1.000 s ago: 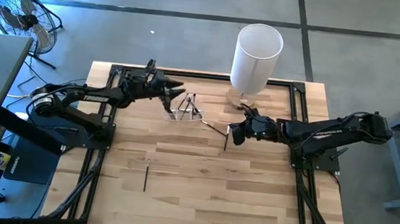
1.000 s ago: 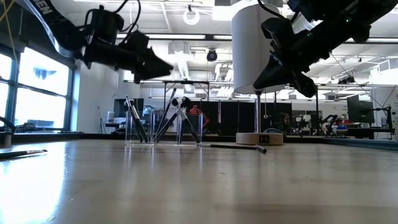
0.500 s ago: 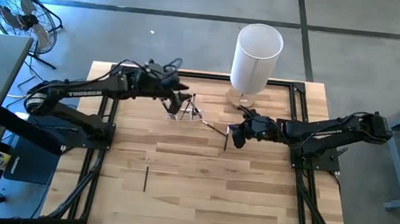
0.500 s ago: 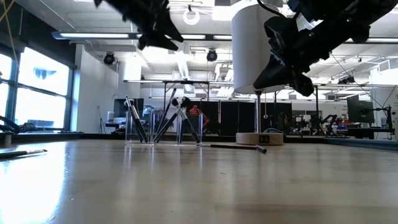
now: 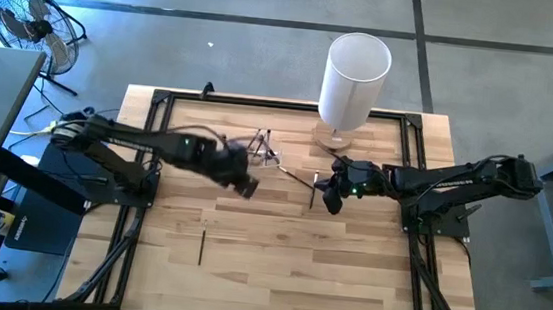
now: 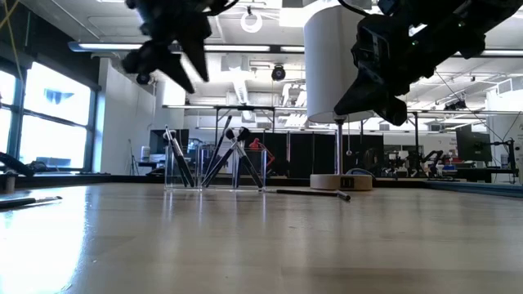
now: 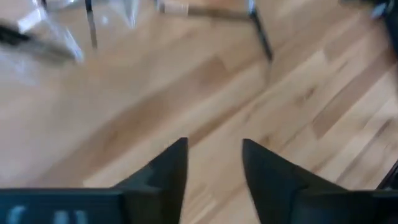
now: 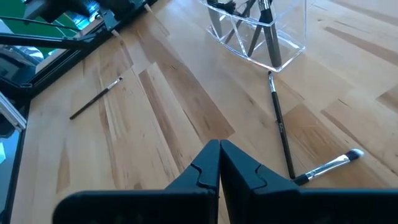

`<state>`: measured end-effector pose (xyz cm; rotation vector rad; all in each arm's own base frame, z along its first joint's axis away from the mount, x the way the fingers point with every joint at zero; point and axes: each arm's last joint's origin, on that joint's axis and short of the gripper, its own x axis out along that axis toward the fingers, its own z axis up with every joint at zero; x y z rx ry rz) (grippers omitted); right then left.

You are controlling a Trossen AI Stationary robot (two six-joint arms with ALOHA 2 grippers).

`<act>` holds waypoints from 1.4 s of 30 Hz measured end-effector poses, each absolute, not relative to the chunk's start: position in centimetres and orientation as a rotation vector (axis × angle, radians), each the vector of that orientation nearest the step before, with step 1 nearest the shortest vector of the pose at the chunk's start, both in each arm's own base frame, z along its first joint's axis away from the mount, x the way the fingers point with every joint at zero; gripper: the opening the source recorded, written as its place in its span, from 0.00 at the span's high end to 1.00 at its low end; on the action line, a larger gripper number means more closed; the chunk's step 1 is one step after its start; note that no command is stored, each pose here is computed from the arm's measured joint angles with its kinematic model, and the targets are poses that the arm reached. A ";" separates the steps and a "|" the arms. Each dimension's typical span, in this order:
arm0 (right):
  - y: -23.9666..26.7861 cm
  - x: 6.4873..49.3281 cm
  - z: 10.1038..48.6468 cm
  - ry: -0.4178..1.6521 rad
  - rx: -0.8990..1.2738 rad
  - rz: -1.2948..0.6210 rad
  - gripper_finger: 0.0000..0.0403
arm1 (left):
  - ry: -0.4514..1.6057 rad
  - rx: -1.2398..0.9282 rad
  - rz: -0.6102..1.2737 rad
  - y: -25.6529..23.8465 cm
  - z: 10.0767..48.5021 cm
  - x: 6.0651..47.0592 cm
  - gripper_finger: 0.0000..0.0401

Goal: Put items in baskets/containers
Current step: Put the black eyeshadow brush into the transparent organizer

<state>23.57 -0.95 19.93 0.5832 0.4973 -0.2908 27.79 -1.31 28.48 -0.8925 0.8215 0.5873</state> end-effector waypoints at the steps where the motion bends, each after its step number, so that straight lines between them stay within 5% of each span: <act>1: -0.9 23.6 19.9 0.498 0.582 -0.292 0.99 | 0.834 -0.893 0.578 -2.0 27.9 27.7 0.68; 5: -0.9 23.4 19.7 0.521 0.581 -0.301 1.00 | 0.858 -0.865 0.510 -4.2 24.9 27.1 0.93; 7: -0.9 23.4 19.6 0.529 0.589 -0.307 1.00 | 0.838 -0.823 0.465 -5.1 23.8 26.3 0.97; 14: -1.1 23.3 19.6 0.544 0.653 -0.403 1.00 | 0.740 -0.641 0.261 -6.4 21.3 22.4 0.99; 30: -4.4 30.1 21.4 0.957 0.777 -1.020 0.99 | 0.431 -0.269 0.095 -3.5 25.3 13.9 1.00; 42: -8.5 32.7 17.8 0.973 0.961 -1.138 0.75 | 0.500 -0.269 0.072 -2.9 25.0 11.6 1.00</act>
